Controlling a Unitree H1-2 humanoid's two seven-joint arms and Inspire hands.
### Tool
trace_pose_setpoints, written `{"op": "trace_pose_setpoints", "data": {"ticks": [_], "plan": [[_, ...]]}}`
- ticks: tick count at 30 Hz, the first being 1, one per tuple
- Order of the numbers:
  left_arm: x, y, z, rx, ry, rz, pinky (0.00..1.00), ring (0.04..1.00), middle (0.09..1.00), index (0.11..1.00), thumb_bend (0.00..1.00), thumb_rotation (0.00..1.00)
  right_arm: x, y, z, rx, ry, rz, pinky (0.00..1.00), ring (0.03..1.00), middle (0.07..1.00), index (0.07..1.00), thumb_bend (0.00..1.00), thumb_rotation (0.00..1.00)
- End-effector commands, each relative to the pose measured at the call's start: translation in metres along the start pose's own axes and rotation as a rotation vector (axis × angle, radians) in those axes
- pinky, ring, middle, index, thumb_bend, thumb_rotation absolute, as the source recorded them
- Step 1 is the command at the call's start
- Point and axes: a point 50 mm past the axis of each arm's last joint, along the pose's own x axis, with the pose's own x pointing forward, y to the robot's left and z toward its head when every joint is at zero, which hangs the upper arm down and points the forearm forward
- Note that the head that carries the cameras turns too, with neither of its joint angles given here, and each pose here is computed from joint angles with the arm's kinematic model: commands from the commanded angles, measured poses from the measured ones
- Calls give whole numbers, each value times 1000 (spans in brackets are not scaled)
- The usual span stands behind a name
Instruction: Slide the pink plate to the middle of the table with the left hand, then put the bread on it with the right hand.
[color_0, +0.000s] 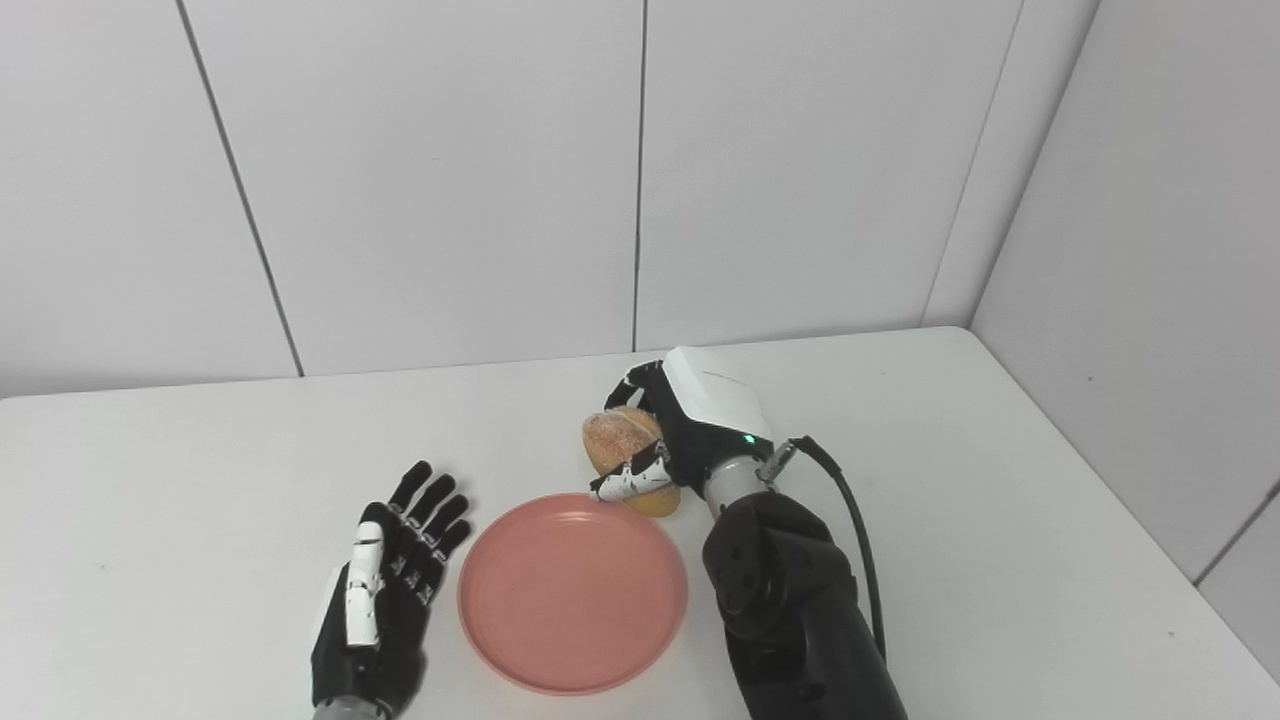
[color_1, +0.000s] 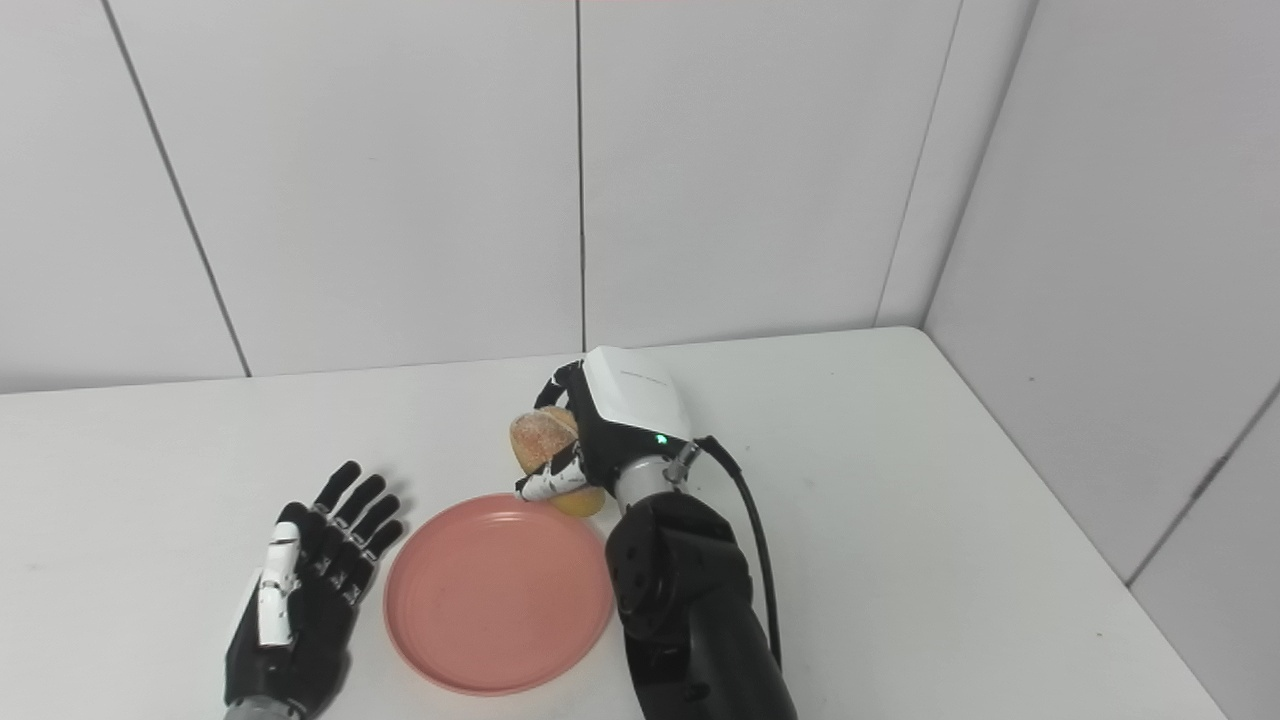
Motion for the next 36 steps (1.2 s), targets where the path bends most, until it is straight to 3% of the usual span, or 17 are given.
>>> {"op": "trace_pose_setpoints", "data": {"ticks": [1,8,18,33,36], "plan": [[-7,-5,-14,-5,61,38,886,873,875,854,427,1000,-4,-9,12,-11,-72,-43,165,244,420,509,526,0],[-5,-17,-15,3,60,28,897,884,882,857,435,1000,-14,9,18,-74,-128,45,192,276,404,516,523,0],[-2,-30,-16,16,57,39,892,873,876,853,439,1000,-20,20,14,-141,-159,131,190,280,403,519,523,0],[1,-41,-16,25,46,46,877,864,867,852,432,1000,-19,36,4,-238,-176,192,177,269,396,520,521,0],[1,-42,-16,26,46,45,879,864,866,851,432,1000,-17,39,4,-245,-175,202,175,265,460,490,528,0]]}}
